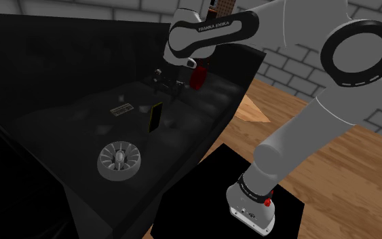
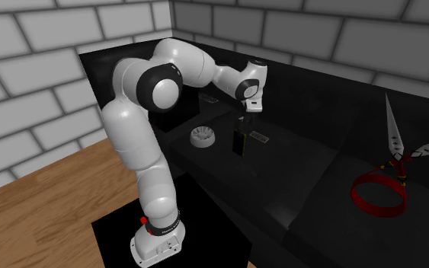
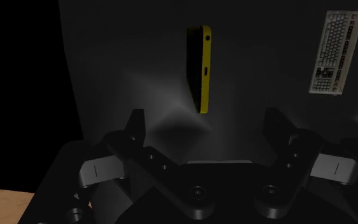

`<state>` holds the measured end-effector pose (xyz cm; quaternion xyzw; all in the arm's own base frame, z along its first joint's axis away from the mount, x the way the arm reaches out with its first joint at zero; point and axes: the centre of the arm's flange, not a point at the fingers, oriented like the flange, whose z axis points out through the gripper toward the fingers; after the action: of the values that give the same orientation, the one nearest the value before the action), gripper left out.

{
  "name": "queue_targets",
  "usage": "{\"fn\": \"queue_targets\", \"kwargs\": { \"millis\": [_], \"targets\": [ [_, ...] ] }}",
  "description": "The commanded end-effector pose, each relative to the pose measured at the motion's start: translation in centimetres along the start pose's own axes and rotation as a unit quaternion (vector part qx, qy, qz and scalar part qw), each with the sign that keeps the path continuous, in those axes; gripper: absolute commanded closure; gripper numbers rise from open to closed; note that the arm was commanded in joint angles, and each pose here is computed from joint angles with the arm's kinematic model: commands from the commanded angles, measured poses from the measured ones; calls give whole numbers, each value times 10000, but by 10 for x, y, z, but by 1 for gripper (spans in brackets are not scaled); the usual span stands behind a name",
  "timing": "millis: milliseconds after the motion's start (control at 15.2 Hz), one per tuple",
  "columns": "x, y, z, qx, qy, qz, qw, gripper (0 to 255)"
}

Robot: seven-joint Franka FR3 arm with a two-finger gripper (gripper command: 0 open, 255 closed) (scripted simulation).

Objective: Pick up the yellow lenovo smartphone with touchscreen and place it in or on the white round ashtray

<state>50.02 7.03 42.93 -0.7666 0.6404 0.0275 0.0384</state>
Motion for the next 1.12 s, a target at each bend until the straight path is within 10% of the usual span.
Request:
{"fn": "queue_targets", "kwargs": {
  "millis": [0,726,792,1056],
  "targets": [
    [1,-1,10,7,0,32,10000,0],
    [1,-1,29,7,0,32,10000,0],
    [1,-1,29,7,0,32,10000,255],
    [1,-1,29,7,0,32,10000,255]
  ]
}}
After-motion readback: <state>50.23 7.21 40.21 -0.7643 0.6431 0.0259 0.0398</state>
